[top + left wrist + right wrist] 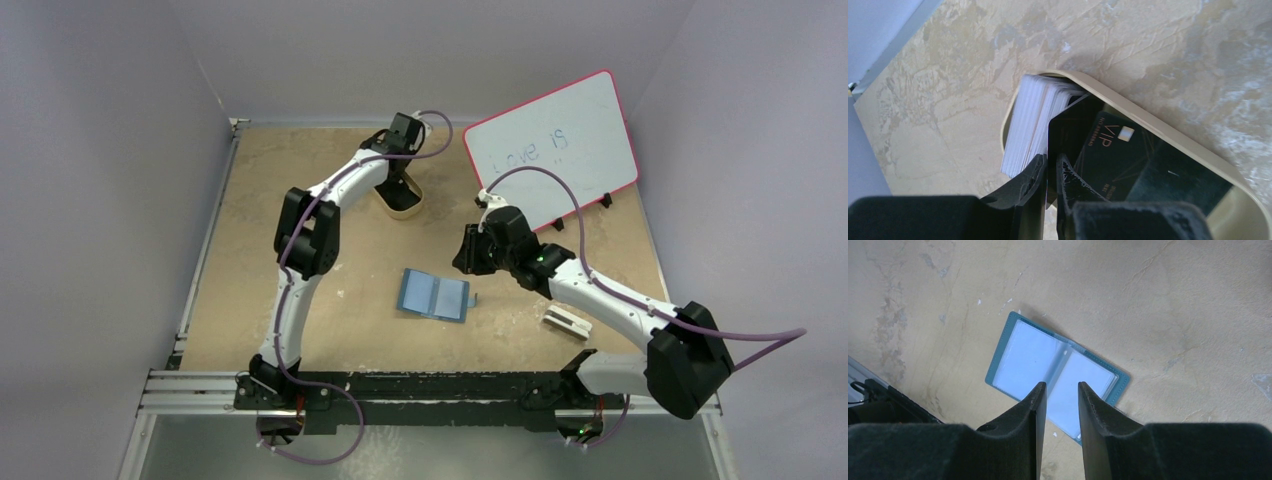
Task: Put the credit cards into the card holder
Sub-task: Pick up the credit card from the storage box.
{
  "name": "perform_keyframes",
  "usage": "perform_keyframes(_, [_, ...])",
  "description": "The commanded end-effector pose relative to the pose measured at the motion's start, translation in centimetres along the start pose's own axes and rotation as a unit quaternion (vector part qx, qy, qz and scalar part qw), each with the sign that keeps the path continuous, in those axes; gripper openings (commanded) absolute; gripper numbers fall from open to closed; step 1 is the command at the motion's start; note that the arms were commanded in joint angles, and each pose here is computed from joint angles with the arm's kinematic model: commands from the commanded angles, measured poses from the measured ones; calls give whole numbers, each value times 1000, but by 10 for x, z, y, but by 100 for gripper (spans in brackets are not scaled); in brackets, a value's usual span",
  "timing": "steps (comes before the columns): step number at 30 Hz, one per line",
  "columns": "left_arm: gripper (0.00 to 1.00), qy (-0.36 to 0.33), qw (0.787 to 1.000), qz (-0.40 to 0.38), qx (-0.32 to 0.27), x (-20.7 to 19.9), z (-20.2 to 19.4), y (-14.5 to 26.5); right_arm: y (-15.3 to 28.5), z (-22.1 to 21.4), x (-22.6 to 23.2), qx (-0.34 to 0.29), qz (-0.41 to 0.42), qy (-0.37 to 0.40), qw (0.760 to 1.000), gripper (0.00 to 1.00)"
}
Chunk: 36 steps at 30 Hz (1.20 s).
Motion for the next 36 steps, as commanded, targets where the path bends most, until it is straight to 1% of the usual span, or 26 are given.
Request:
perform_keyframes(1, [3, 21, 999, 8, -47, 15, 37, 41, 2, 18, 13, -28, 27, 4, 999, 32])
perform_keyframes(2, [0, 26, 998, 5, -49, 14, 39, 47, 2, 17, 13, -27, 30, 2, 999, 32])
perform_keyframes(10, [0, 98, 990, -65, -83, 10, 50, 98, 4, 9, 18, -20, 54, -16, 998, 32])
perform_keyframes(16, [0, 134, 984, -74, -93, 16, 49, 124, 8, 3, 19, -18, 66, -29, 997, 32])
perform_keyframes(20, [0, 166, 974, -114, -101, 10, 50, 143, 8, 2, 22, -18, 74, -41, 996, 32])
perform_keyframes(23, [0, 209, 957, -169, -111, -1, 49, 164, 8, 2, 23, -19, 78, -51, 995, 32])
perform_keyframes(28, [0, 266, 919, -269, -113, -27, 38, 193, 3, -2, 22, -17, 78, -76, 994, 32])
perform_keyframes(30, [0, 283, 898, -317, -114, -41, 31, 205, 0, -5, 21, -12, 75, -84, 994, 32])
perform_keyframes(34, [0, 312, 853, -407, -96, -70, 2, 223, -9, -11, 18, -3, 71, -97, 993, 32])
perform_keyframes(36, [0, 322, 839, -430, -84, -80, -15, 230, -14, -14, 16, 6, 66, -98, 993, 31])
Point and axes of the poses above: each gripper's point midway between its finger pads, its own y axis back along the fingers, its own x axis along the line the jaws close on, z = x × y, the point moved 3 cm from there along y, back along the fingers, and after that the axes turned 1 degree about y, right-handed, at the moved point
